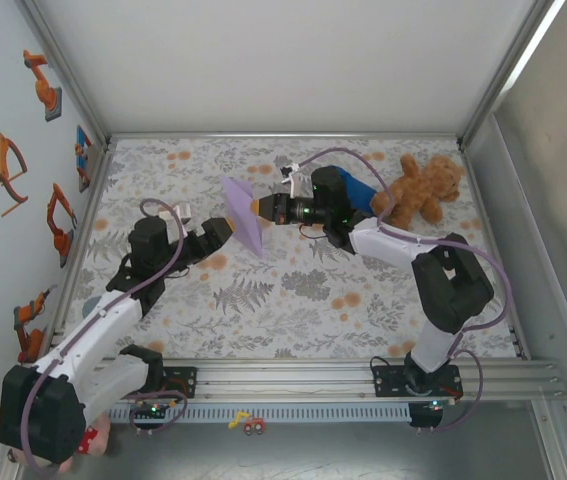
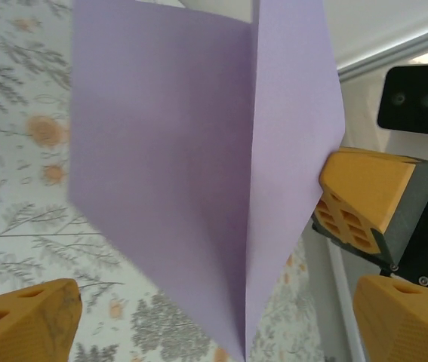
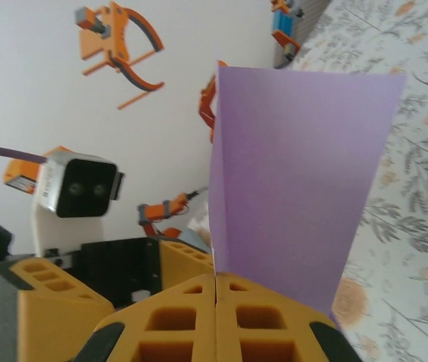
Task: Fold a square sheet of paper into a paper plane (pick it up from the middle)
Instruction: Pick up the paper from the center of the table, then turn over the paper at the center of the table.
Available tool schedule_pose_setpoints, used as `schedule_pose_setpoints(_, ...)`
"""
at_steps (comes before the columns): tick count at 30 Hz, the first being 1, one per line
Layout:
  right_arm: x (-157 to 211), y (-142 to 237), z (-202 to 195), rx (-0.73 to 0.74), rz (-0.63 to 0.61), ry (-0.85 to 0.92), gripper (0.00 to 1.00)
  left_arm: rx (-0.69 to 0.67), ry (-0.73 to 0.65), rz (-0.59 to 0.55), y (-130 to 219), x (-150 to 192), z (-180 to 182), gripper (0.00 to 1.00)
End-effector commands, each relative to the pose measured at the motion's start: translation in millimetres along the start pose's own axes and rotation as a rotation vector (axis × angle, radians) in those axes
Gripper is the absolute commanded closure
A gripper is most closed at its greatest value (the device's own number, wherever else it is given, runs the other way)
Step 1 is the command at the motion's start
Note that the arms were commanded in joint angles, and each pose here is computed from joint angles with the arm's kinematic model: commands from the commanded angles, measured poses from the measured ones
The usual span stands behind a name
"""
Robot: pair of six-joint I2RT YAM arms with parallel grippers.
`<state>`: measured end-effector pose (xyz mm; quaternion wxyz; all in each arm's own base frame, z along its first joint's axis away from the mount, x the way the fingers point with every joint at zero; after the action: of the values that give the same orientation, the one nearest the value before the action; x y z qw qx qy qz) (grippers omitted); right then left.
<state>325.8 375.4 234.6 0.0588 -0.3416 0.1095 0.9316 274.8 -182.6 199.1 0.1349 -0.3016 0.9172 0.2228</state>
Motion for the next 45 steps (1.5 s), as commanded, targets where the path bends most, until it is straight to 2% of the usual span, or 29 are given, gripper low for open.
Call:
schedule_pose_setpoints(1, -12, 5, 28, -0.108, -0.025, -0.047, 1.00, 0.160, -0.043, 0.004, -5, -8, -39, 0.17)
schedule_pose_setpoints(9, -17, 6, 41, -0.178, -0.030, -0.093, 1.00, 0.242, -0.089, 0.045, -16, -1, -57, 0.37)
schedule_pose_setpoints(19, -18, 7, 43, -0.184, -0.030, -0.101, 1.00, 0.366, -0.151, 0.042, -10, 2, -79, 0.60)
schedule_pose_setpoints(32, -18, 11, 42, -0.176, -0.039, -0.106, 1.00, 0.336, -0.154, 0.046, -9, 5, -74, 0.78)
schedule_pose_setpoints(35, -18, 13, 39, -0.169, -0.042, -0.109, 0.94, 0.316, -0.153, 0.044, -10, 4, -71, 0.83)
schedule_pose_setpoints(37, -18, 15, 33, -0.143, -0.041, -0.117, 0.87, 0.293, -0.153, 0.042, -11, 3, -68, 0.86)
schedule_pose_setpoints(40, -15, 22, 15, -0.026, -0.031, -0.108, 0.79, 0.242, -0.154, 0.044, -13, 3, -59, 0.88)
schedule_pose_setpoints(43, -12, 37, 0, 0.165, -0.014, -0.047, 0.72, 0.154, -0.161, 0.050, -15, 4, -46, 0.89)
schedule_pose_setpoints(45, -12, 51, -8, 0.279, -0.010, -0.006, 0.68, 0.049, -0.180, 0.055, -15, 3, -34, 0.90)
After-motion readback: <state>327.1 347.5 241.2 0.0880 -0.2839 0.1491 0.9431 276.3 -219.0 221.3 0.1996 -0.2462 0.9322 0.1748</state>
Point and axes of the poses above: each hand's point on the last joint's axis, 136 mm out from that joint toward the fingers, its own y axis back along the fingers, its own z axis along the line the jaws close on, x = y × z, the point moved 1 cm from there along y, back along the fingers, and after that the axes turned 5 degrees about y, right-handed, at the moved point
